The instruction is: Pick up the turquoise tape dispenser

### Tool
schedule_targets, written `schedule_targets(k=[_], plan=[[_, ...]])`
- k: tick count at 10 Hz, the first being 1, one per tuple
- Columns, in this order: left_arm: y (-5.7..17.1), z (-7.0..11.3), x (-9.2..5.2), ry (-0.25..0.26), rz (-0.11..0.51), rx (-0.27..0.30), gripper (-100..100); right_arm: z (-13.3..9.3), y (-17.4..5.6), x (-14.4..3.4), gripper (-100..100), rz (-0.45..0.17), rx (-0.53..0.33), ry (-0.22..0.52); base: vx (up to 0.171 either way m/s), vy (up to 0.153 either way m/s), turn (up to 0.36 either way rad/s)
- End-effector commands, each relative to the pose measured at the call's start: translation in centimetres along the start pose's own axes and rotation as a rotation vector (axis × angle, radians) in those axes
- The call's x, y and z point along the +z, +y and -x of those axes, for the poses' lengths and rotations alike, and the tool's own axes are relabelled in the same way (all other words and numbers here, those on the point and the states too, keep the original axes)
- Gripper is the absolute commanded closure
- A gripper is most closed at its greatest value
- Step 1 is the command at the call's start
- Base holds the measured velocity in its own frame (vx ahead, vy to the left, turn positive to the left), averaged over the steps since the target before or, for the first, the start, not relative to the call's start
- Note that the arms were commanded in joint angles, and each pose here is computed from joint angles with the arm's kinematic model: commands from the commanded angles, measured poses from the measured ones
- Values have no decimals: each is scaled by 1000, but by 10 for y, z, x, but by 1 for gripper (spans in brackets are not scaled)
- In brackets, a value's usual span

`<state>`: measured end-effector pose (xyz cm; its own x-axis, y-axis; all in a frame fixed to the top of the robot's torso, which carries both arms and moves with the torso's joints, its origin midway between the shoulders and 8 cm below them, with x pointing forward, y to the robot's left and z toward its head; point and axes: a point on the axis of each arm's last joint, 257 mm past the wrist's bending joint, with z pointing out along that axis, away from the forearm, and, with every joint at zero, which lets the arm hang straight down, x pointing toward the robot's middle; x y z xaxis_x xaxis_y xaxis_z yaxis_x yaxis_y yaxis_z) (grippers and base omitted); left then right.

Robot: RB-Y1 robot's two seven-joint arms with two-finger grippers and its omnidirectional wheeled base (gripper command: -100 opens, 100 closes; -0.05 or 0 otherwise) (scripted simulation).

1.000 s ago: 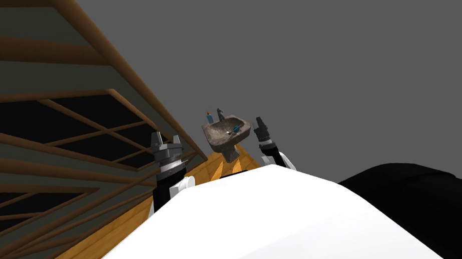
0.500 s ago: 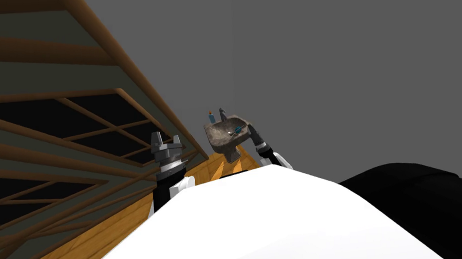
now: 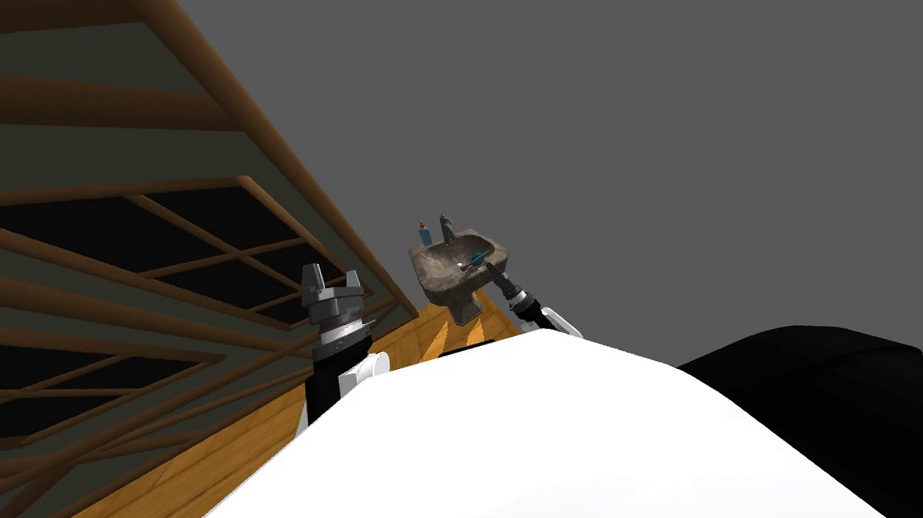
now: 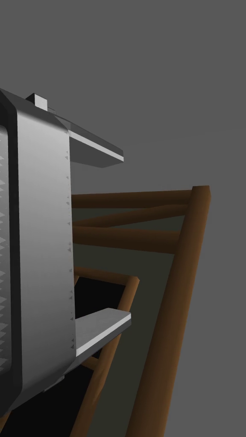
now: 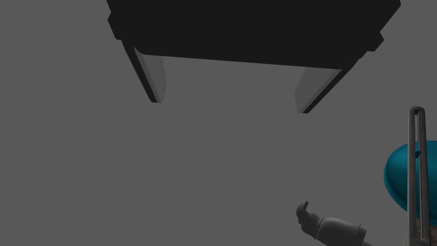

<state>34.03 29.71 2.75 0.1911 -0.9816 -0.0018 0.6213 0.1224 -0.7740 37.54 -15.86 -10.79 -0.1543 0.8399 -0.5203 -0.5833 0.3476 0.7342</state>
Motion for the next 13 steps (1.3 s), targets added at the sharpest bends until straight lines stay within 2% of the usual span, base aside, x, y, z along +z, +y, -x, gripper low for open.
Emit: schedule_targets(k=[1, 8, 9, 13], plan=[[0, 0, 0, 0, 0, 0, 0, -7, -7, -1, -100, -12, -3, 15, 8, -7, -23], [0, 0, 0, 0, 0, 0, 0, -7, -7, -1, -100, -12, -3, 15, 7, 2, 9], [0, 0, 0, 0, 0, 0, 0, -21, -18, -18, -100, -48, -24, 67, -47, -24, -182], [0, 0, 0, 0, 0, 0, 0, -46, -45, -58, -100, -121, -107, 201, -106, -46, -175]])
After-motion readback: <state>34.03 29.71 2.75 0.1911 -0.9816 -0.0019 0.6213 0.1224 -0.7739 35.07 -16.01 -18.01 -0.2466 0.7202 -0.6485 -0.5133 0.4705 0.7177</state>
